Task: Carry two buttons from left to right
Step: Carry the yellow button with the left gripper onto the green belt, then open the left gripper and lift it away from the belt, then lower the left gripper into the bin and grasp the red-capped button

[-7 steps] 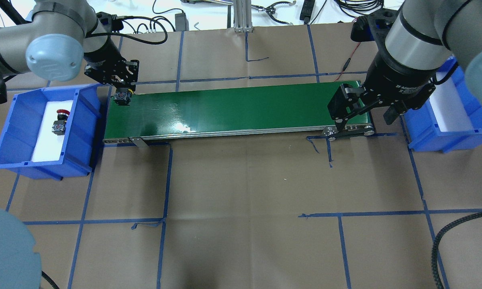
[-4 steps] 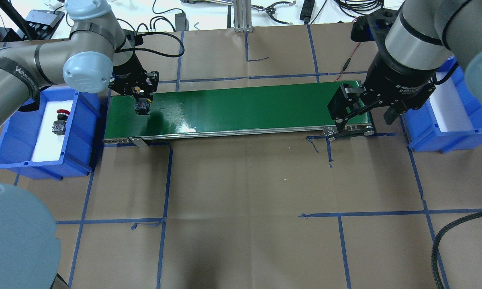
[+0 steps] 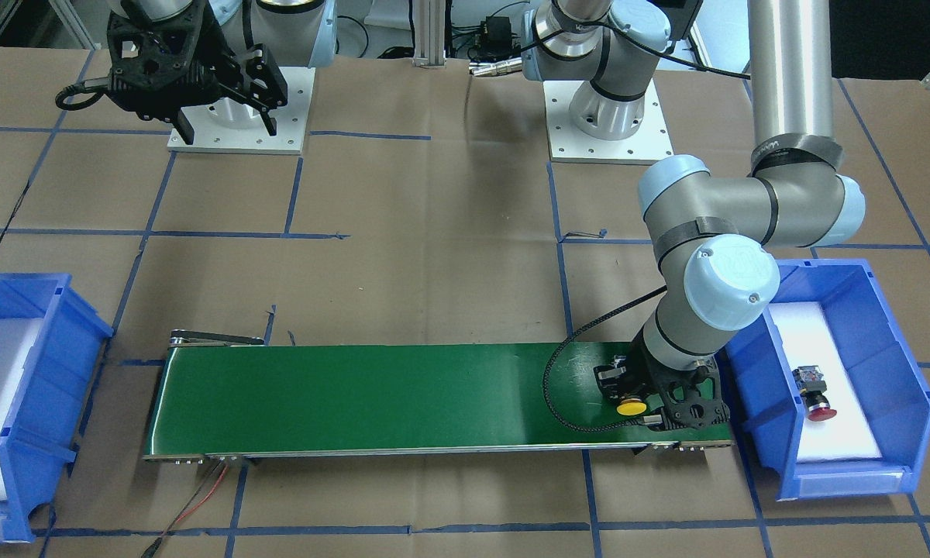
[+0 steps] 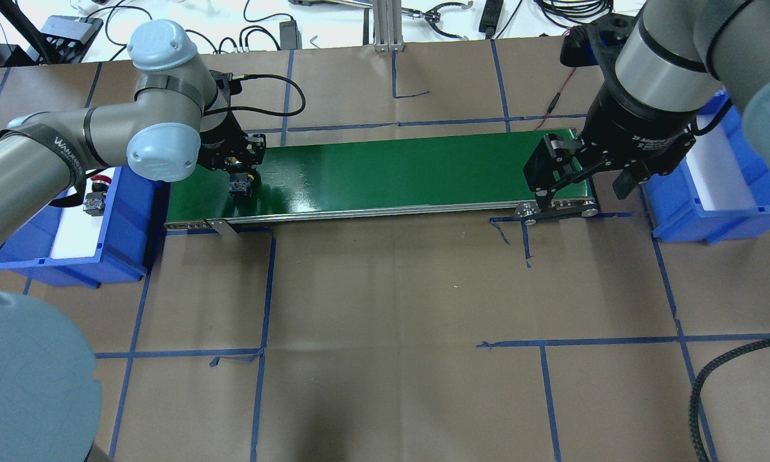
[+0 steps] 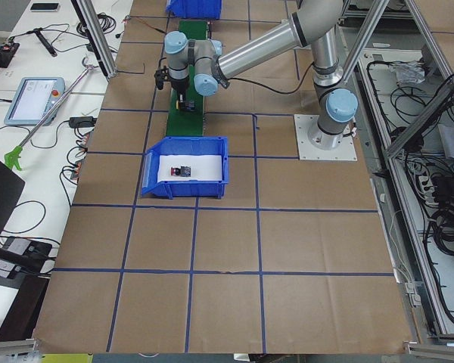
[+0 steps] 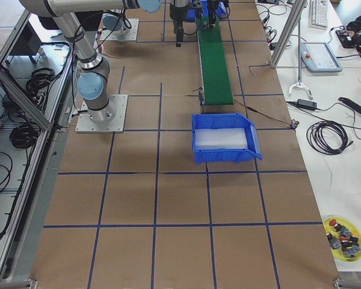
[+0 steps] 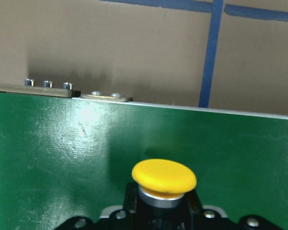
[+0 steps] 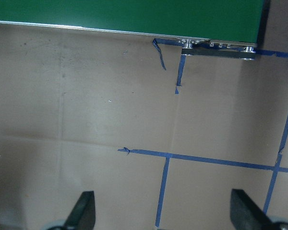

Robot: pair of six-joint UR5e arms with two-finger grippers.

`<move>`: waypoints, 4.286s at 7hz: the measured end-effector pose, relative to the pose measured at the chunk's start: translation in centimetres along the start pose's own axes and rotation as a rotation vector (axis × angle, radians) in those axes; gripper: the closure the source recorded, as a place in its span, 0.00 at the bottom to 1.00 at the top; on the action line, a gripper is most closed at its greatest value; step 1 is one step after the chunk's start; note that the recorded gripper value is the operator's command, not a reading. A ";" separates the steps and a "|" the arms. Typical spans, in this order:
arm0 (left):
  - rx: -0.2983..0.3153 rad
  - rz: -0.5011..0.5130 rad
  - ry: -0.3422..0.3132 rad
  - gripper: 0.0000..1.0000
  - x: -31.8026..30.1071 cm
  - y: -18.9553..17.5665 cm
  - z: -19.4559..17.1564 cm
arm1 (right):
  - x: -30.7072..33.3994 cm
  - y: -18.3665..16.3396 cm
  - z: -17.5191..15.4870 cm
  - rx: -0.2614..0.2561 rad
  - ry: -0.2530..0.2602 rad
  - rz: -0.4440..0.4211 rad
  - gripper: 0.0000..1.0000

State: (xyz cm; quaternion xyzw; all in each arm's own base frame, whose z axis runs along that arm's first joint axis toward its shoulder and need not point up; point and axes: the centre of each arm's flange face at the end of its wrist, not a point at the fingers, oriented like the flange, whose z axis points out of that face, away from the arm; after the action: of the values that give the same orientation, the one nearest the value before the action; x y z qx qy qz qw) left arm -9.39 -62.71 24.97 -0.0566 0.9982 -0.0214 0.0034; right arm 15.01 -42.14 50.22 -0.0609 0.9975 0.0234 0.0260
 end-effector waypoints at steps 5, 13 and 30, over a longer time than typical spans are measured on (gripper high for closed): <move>0.044 -0.011 0.007 0.00 -0.8 -1.5 -9.2 | 0.0 0.0 0.0 0.002 0.001 0.000 0.00; -0.025 0.115 0.003 0.00 -17.2 -6.7 -17.2 | 0.0 0.0 0.0 0.003 0.001 0.000 0.00; 0.001 0.143 -0.011 0.10 -29.9 -3.4 4.8 | 0.0 0.0 -0.1 0.006 0.003 0.000 0.00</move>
State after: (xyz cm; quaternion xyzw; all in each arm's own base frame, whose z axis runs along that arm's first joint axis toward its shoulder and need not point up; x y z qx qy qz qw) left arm 20.72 -62.94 20.45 0.0147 0.9996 -0.0211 0.0104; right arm 14.99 -42.19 50.34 -0.0611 0.9976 0.0203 0.0248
